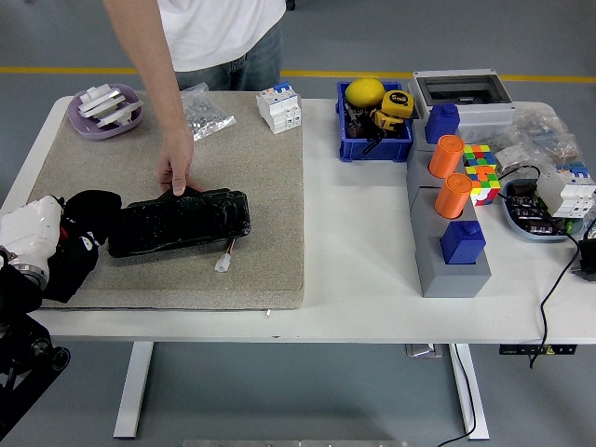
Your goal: Pick the rag up,wipe the panel,place it on the desk
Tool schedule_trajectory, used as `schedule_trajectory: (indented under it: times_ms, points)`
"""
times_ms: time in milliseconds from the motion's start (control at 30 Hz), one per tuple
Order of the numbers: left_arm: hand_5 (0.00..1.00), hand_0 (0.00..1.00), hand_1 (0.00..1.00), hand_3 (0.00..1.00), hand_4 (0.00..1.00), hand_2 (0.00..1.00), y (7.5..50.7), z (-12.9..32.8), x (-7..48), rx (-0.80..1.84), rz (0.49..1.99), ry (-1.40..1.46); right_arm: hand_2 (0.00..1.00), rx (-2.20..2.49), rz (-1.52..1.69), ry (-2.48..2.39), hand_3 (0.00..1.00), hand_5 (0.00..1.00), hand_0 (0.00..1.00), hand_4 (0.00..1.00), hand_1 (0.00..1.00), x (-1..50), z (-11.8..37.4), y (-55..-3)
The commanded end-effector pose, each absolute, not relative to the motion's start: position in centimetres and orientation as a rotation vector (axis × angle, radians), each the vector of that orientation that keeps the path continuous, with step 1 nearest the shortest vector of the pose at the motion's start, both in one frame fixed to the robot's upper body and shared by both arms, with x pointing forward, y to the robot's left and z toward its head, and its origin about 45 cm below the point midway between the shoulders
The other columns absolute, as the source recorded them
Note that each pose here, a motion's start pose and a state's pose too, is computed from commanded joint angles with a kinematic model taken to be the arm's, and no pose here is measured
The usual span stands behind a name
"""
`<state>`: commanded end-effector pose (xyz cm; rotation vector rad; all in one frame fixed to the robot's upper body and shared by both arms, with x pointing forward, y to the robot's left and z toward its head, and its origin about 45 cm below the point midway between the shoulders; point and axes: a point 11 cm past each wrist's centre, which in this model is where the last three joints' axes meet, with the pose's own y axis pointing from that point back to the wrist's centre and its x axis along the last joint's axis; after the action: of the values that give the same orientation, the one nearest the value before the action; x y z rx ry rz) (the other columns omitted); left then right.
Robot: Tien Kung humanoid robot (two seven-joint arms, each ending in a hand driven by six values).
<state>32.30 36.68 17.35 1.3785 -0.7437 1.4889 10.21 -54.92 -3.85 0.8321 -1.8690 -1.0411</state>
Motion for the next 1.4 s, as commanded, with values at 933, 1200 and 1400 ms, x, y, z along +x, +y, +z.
schedule_trajectory:
  times_ms: [933, 1200, 1400]
  points:
    - [0.002, 0.201, 0.121, 0.406, 0.124, 0.481, 22.4, 18.2, 35.4, 1.12, 1.213, -0.881, 0.632, 0.842, -1.031, -1.869, 0.62, 0.558, 0.709, 0.998, 0.502, 10.7, -3.6, -55.0]
    - [0.002, 0.202, 0.122, 0.406, 0.126, 0.481, 20.1, 18.2, 35.4, 1.081, 1.162, -0.895, 0.633, 0.84, -1.031, -1.864, 0.62, 0.559, 0.709, 0.998, 0.502, 10.6, -3.7, -55.1]
    - [0.002, 0.202, 0.122, 0.406, 0.125, 0.481, 20.0, 17.9, 35.2, 1.086, 1.153, -0.892, 0.632, 0.841, -1.03, -1.868, 0.62, 0.559, 0.709, 0.998, 0.502, 10.7, -3.6, -55.1]
